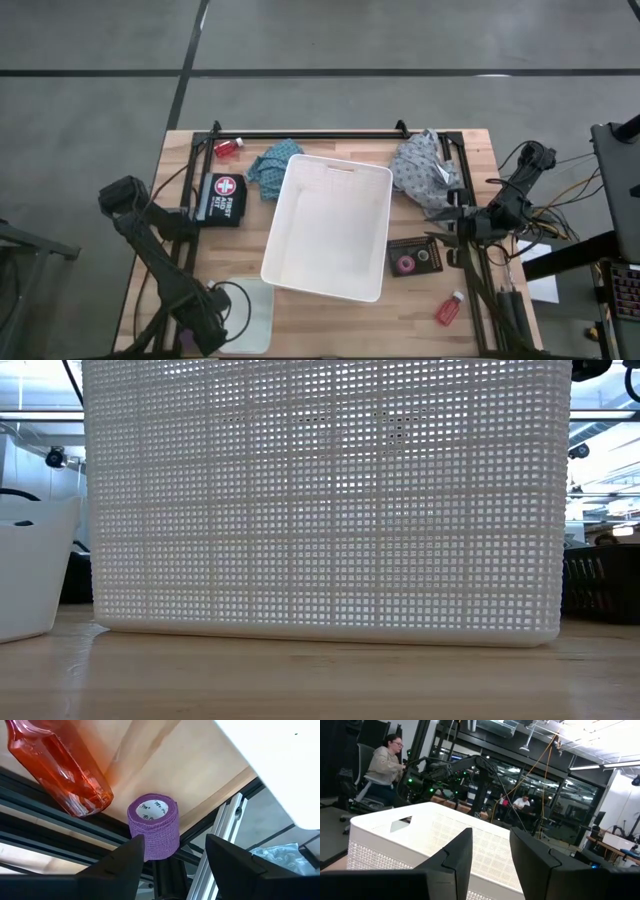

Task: Pick & place medical supplies in basket/bin
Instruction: Put the violet bandage into the black bin

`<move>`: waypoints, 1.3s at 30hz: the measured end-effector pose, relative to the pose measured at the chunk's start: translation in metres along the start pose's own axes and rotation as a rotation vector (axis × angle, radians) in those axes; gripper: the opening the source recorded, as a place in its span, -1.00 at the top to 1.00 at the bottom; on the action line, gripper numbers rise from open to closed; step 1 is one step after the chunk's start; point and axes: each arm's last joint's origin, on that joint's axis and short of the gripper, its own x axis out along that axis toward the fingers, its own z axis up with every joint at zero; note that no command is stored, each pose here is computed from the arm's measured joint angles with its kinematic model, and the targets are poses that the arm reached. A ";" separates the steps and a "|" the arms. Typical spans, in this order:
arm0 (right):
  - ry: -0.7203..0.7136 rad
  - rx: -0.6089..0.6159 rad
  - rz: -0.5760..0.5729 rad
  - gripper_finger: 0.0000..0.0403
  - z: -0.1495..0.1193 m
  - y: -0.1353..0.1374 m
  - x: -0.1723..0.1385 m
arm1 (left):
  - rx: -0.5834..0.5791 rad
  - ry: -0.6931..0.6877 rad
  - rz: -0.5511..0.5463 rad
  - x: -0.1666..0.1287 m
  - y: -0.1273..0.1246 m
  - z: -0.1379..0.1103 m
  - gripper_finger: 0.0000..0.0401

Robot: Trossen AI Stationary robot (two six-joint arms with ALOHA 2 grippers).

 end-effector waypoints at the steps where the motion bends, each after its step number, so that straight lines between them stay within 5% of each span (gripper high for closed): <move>1: 0.000 0.000 0.000 0.37 0.000 0.000 0.000 | 0.001 0.000 -0.002 0.000 0.000 0.000 -0.12; 18: 0.000 0.000 0.000 0.39 0.000 0.000 0.000 | 0.112 0.009 -0.079 0.000 -0.008 -0.001 -0.90; 39: 0.001 -0.001 -0.001 0.42 0.000 0.000 0.000 | 0.106 0.043 -0.018 0.002 -0.001 -0.001 -0.95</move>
